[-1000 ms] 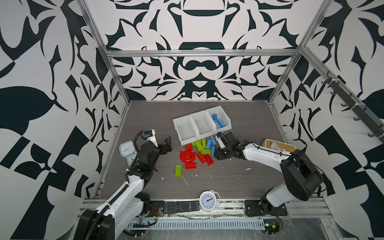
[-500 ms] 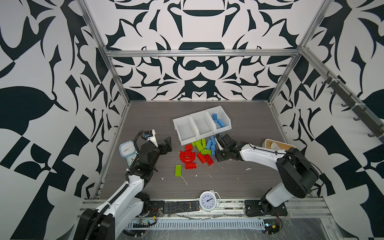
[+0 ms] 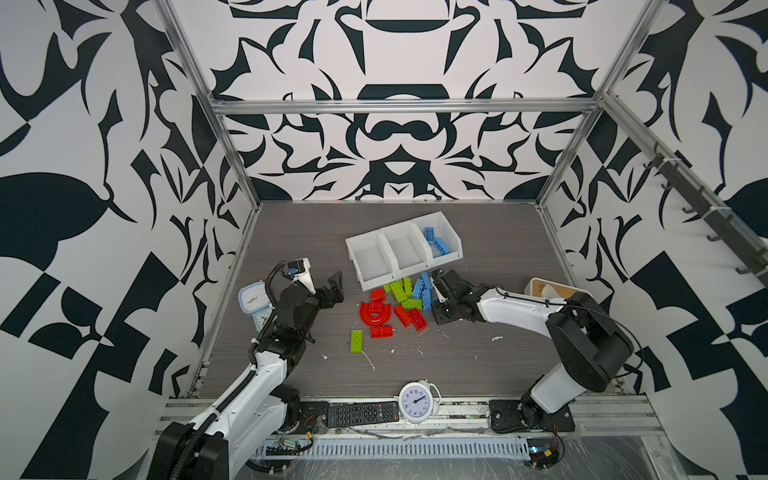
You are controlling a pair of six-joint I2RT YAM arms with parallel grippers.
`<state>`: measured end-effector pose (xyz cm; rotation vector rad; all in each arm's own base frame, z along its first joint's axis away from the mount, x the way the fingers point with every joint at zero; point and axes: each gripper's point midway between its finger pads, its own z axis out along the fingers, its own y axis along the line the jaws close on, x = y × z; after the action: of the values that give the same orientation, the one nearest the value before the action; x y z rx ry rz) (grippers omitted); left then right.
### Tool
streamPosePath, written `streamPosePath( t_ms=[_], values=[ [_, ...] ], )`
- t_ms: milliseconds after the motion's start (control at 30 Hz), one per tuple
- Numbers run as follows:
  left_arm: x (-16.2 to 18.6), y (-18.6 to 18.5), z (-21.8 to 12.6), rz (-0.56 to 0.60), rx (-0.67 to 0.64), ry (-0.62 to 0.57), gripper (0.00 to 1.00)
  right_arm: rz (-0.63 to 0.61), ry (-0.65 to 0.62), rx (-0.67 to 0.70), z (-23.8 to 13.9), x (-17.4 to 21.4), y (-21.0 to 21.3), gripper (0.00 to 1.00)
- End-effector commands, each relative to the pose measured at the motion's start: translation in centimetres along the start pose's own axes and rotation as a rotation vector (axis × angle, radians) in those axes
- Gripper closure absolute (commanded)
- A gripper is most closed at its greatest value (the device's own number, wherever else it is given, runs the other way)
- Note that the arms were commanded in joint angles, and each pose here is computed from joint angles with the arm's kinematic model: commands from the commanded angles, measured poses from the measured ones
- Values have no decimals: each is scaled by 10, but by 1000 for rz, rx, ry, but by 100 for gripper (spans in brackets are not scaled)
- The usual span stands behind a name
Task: Sort the legos into containers by color
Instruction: 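Lower the right gripper to another blue brick and grasp it, then carry the blue brick into the compartment with blue bricks and release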
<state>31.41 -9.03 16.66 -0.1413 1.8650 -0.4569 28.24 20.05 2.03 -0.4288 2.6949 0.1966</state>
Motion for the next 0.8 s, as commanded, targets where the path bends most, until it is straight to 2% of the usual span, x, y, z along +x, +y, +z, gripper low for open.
streamPosePath(
  t_ms=[0, 233, 533, 767],
  values=[
    [-12, -6, -1, -1, 22, -34, 0, -7, -16, 14, -1, -2, -3, 64],
    [-11, -5, -2, -4, 18, -37, 0, 12, -64, 14, -17, -5, -8, 78],
    [-12, -6, -2, -4, 25, -37, 0, 46, -126, -5, -55, -14, -26, 84],
    [-13, -5, -3, -4, 21, -41, 0, 100, -201, -76, -90, -43, -39, 84]
  ],
)
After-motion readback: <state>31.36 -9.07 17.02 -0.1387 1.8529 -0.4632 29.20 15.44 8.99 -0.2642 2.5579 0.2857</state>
